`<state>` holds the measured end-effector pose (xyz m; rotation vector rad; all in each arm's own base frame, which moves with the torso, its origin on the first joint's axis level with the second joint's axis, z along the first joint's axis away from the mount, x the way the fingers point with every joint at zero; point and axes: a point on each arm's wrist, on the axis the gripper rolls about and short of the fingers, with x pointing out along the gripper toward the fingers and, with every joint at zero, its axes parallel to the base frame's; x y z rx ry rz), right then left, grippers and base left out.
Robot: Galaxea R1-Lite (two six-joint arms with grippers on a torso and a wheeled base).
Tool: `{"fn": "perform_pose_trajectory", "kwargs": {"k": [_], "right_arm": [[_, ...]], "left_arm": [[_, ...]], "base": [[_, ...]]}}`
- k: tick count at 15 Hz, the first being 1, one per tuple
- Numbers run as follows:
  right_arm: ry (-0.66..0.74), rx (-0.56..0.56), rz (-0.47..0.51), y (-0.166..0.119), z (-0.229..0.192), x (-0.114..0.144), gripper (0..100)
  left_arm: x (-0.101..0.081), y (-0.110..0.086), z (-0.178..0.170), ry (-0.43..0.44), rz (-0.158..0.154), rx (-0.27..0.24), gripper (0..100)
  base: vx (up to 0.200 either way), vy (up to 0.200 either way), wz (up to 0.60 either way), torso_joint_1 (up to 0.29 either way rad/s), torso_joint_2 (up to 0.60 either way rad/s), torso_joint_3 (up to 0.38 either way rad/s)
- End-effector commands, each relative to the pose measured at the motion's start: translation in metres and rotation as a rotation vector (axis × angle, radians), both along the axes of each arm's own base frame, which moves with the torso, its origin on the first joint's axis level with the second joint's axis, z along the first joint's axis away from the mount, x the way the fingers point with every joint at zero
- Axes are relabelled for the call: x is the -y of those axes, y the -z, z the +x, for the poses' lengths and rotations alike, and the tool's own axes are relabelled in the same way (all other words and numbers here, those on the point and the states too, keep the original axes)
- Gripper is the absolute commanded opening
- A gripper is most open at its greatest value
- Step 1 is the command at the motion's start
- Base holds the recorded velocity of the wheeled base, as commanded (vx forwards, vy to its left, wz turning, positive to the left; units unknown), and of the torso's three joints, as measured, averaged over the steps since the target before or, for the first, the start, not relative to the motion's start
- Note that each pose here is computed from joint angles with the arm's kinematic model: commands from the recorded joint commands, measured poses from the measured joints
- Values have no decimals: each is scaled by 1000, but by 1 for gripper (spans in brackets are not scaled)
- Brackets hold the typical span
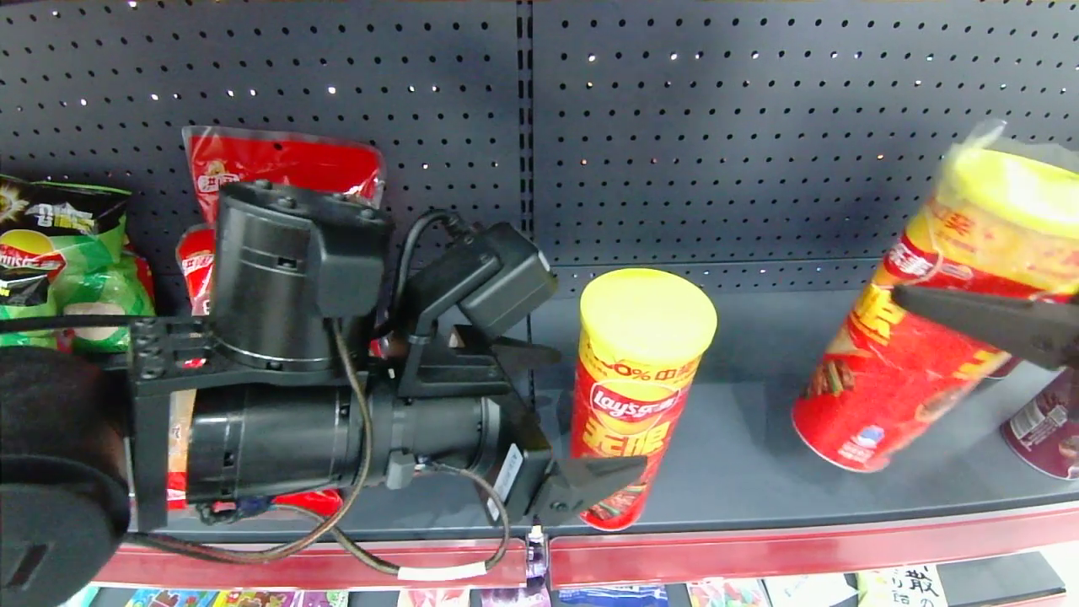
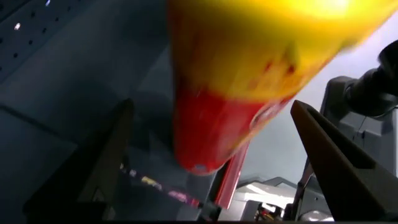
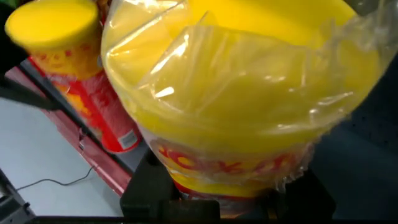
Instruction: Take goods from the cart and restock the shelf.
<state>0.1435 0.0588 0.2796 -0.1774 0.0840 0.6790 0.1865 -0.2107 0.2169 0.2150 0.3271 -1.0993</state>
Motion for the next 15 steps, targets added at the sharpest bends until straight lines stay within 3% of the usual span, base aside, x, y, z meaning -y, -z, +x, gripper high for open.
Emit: {"fn": "perform_pose_trajectory", "kwargs": {"k": [1,3,8,13,15], "right_arm": [[-37,-50,-19,-4,48,-25,0],[-72,-69,-33,-2,71,-43,0],[-139,-38,-9,12,116,-75,0],[-197,-63,-24,23,133,-107,0],[-201,-70,-31,27,136,-115,0]], "left_arm": [[-18,-4,-7,-29,-11,12,100],[-33,-4,-15,-46,-13,14,100],[-73,16,-48,-102,18,-1,100],[-105,14,-63,-184,-14,34,100],[-112,17,-63,-222,-12,33,100]], "base": [[0,0,0,0,0,0],[0,0,0,0,0,0],[0,0,0,0,0,0],[0,0,0,0,0,0],[0,0,0,0,0,0]]}}
